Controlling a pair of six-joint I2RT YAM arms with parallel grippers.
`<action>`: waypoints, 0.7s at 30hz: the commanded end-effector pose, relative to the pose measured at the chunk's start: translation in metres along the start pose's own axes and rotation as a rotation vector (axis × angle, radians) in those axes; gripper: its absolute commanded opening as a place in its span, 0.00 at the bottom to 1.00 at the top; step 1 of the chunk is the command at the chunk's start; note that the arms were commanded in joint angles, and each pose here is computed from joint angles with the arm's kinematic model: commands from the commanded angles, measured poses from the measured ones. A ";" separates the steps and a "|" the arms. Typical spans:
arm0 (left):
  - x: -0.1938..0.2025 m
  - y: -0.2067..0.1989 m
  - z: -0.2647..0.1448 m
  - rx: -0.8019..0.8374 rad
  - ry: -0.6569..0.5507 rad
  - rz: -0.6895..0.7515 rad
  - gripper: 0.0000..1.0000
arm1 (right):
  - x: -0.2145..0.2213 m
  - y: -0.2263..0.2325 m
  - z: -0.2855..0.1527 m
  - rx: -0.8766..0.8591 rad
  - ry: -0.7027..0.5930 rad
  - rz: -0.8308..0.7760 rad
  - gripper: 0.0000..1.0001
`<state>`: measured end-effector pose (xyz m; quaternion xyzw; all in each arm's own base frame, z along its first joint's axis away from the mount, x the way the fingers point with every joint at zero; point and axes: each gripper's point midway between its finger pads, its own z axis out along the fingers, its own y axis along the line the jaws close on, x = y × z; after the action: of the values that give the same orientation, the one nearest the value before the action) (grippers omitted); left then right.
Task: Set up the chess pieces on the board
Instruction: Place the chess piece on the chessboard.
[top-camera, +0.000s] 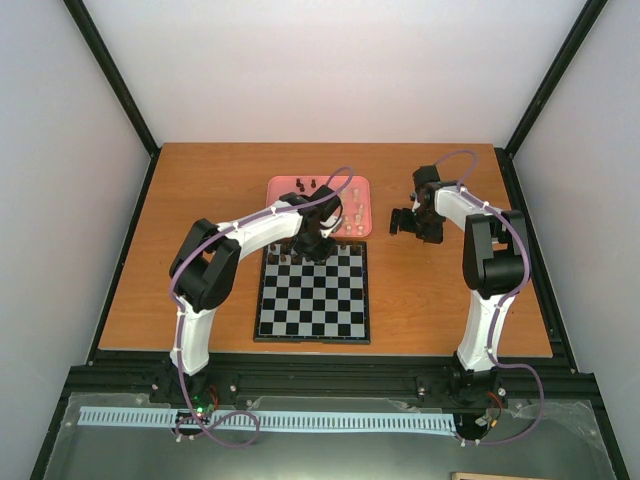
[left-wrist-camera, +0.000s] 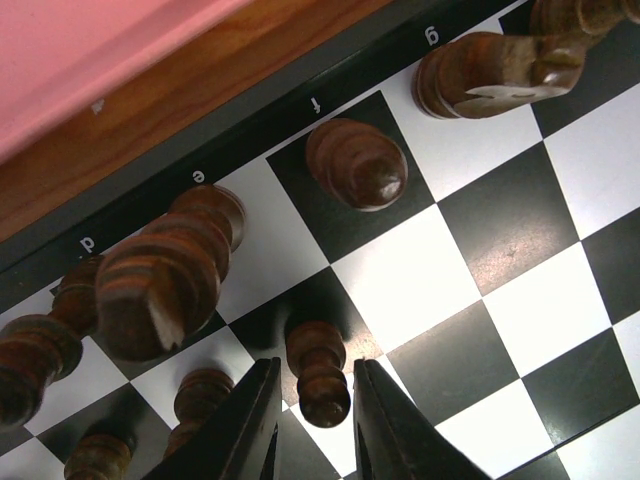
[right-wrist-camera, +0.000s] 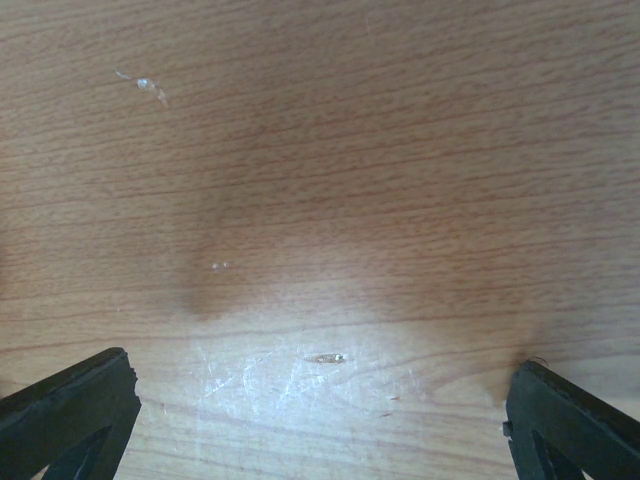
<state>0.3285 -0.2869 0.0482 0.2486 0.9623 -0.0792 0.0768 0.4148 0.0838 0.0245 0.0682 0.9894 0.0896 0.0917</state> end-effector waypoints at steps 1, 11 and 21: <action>-0.003 -0.005 0.002 0.005 0.001 0.012 0.24 | 0.002 -0.002 -0.001 -0.003 0.003 0.005 1.00; -0.019 -0.009 -0.028 0.008 -0.065 0.018 0.28 | -0.001 0.000 -0.003 -0.009 -0.003 0.005 1.00; -0.047 -0.022 -0.079 0.053 -0.184 0.014 0.34 | -0.006 0.002 -0.008 -0.012 -0.018 0.008 1.00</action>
<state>0.3441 -0.3007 0.0843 0.2490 0.9571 -0.0978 0.1115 0.4149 0.0838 0.0246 0.0682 0.9894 0.0896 0.0918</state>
